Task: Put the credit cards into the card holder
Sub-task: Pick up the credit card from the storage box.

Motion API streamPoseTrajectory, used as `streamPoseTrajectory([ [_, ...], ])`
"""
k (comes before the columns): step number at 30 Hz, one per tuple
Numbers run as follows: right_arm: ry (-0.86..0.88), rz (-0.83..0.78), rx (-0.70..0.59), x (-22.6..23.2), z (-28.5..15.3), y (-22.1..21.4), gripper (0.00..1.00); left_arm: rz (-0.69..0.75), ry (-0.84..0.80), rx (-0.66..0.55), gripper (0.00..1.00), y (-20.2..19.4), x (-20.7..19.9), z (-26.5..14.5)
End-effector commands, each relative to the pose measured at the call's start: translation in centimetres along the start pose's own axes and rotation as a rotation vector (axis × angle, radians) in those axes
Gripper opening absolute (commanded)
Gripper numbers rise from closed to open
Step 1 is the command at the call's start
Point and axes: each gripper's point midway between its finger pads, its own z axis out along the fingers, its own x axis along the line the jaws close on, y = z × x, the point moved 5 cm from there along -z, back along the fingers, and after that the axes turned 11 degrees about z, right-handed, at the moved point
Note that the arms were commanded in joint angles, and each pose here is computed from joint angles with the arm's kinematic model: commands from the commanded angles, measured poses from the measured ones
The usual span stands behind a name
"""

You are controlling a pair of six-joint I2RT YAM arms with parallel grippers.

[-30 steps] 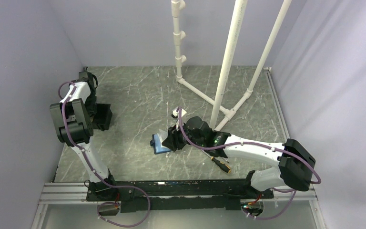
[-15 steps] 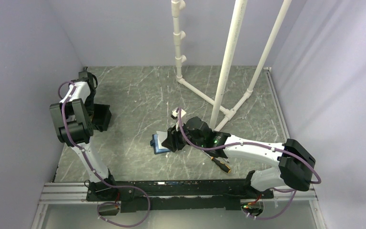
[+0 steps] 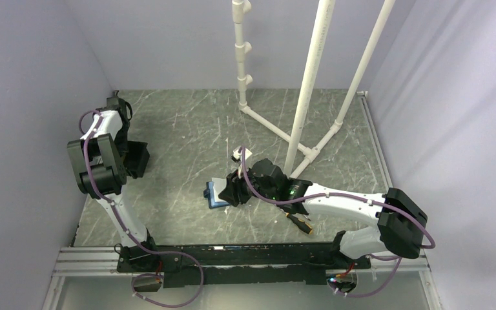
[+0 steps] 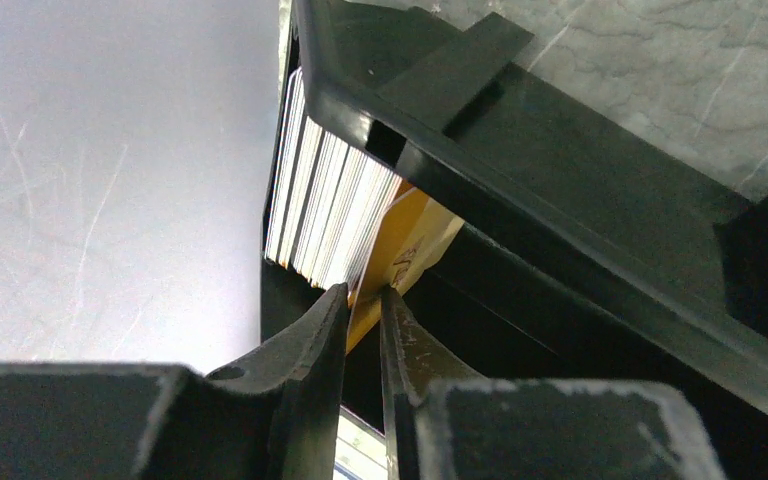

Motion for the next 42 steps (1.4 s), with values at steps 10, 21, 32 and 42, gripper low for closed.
streamPoseTrajectory([
  [10, 0.016, -0.021, -0.061, 0.5, 0.0, 1.0, 0.49, -0.1, -0.055, -0.069, 0.14, -0.5, 0.7, -3.7],
  [21, 0.004, -0.018, -0.049, 0.3, 0.3, 0.8, 0.5, -0.197, -0.148, -0.105, 0.02, -1.7, 0.1, -6.9],
  [32, -0.082, -0.019, 0.067, -0.9, 1.3, 1.6, 0.51, -0.363, -0.744, -0.653, 0.0, -2.1, -1.5, -24.1],
  [42, 0.088, -0.066, 0.041, 6.7, -1.5, 10.4, 0.7, 0.047, -1.491, -1.339, 0.0, -7.9, -5.5, -37.0],
])
